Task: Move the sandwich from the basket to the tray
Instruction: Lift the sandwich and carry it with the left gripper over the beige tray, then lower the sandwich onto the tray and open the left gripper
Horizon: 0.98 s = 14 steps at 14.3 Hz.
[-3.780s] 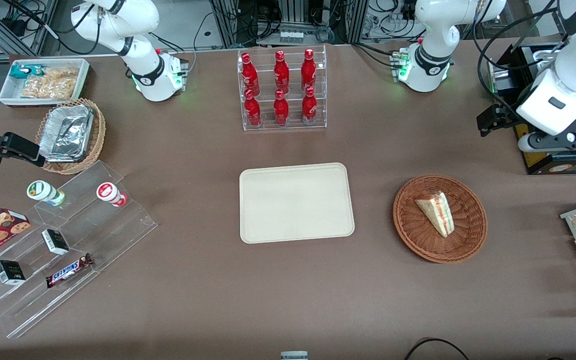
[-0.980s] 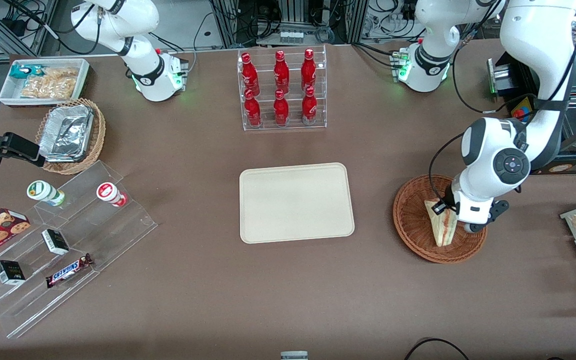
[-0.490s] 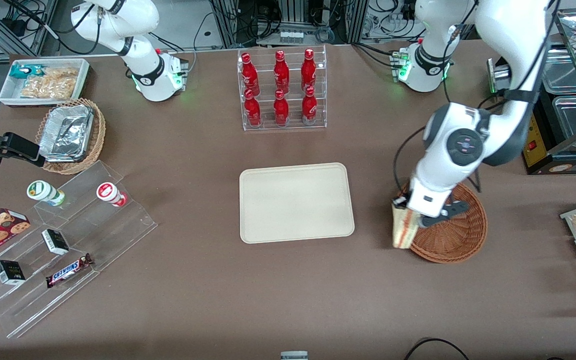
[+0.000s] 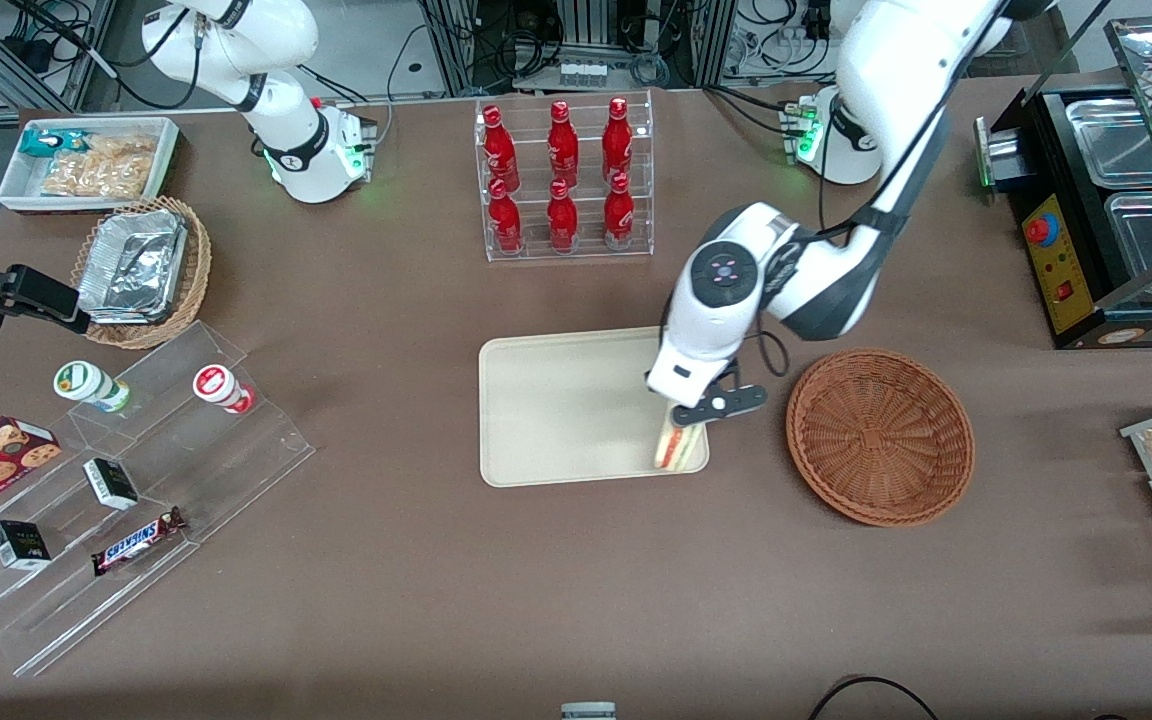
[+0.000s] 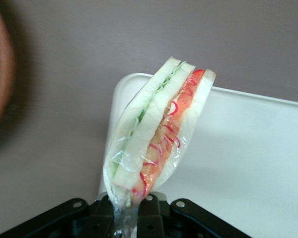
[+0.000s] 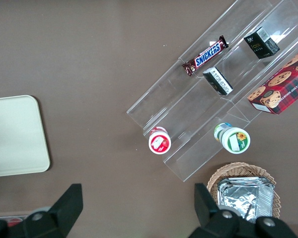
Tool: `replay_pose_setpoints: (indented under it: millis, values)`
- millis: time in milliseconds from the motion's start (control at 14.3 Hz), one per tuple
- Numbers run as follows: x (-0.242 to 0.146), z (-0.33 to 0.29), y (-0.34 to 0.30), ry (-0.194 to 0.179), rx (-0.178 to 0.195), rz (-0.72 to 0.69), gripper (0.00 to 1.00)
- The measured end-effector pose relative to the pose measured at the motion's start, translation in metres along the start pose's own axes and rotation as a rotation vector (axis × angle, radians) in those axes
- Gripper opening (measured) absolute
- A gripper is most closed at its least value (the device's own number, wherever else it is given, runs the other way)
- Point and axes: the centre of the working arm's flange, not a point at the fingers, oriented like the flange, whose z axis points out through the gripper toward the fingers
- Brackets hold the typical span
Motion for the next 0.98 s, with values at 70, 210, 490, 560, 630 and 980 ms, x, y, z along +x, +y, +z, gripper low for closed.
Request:
replay_pose_setpoints:
  millis: [70, 210, 490, 560, 630, 980]
  values:
    - [-0.001, 0.008, 0.014, 0.003, -0.001, -0.023, 0.1]
    - [-0.003, 0.024, 0.036, 0.02, 0.007, -0.099, 0.1]
    - [-0.023, 0.051, 0.076, 0.056, 0.022, -0.21, 0.1]
    - [-0.029, 0.052, 0.083, 0.058, 0.019, -0.211, 0.1]
    - [-0.033, 0.051, 0.087, 0.059, 0.016, -0.212, 0.1]
    - [-0.064, 0.055, 0.105, 0.056, 0.021, -0.201, 0.11]
